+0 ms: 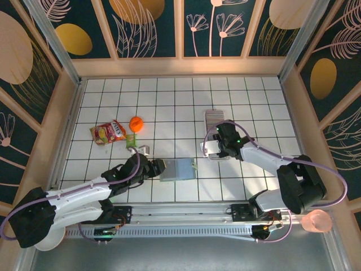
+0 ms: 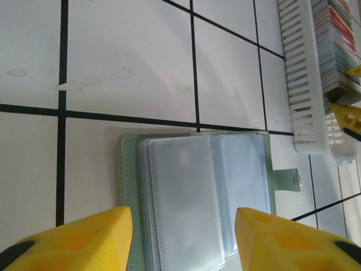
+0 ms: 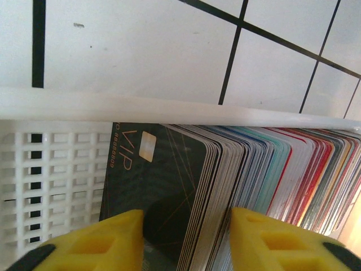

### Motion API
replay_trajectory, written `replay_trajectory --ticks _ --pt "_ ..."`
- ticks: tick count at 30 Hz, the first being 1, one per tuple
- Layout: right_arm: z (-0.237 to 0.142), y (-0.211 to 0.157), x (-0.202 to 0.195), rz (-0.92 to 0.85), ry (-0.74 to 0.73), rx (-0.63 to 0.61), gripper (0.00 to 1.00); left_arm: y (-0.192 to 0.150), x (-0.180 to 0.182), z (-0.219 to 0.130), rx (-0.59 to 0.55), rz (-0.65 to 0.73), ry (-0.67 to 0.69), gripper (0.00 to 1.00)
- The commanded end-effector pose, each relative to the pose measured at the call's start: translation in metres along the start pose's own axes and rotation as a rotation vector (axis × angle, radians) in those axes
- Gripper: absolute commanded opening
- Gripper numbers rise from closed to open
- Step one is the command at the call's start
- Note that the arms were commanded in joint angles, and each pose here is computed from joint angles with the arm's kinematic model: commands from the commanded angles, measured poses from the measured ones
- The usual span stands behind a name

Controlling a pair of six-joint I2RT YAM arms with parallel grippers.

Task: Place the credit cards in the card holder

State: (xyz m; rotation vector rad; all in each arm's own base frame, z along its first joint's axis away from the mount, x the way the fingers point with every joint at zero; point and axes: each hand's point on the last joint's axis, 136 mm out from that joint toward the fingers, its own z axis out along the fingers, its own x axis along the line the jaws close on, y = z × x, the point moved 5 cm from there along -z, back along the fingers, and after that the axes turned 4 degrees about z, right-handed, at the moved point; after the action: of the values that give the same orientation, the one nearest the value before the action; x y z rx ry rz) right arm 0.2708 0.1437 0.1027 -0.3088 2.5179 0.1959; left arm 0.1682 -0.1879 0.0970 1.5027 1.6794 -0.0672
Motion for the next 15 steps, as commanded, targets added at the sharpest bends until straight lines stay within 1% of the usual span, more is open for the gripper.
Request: replay_trajectory --ticks 1,3,5,15 --pt "-0.007 -0.001 -0.013 0.004 -0.055 0.017 0.37 0.000 -0.001 -0.002 -0.007 -0.005 -0.019 0.50" --pt "-0.010 -0.001 -0.012 0.004 -0.058 0.013 0.36 0.000 -0.002 -0.002 -0.009 -0.006 -0.021 0.50" --pt "-0.012 -0.002 -0.012 0.004 -0.061 0.014 0.33 0.000 -0.002 -0.002 -0.009 -0.006 -0.021 0.50" --pt "-0.018 -0.002 -0.013 0.008 -0.083 0.006 0.29 -0.002 -0.002 0.001 0.008 -0.007 -0.017 0.49"
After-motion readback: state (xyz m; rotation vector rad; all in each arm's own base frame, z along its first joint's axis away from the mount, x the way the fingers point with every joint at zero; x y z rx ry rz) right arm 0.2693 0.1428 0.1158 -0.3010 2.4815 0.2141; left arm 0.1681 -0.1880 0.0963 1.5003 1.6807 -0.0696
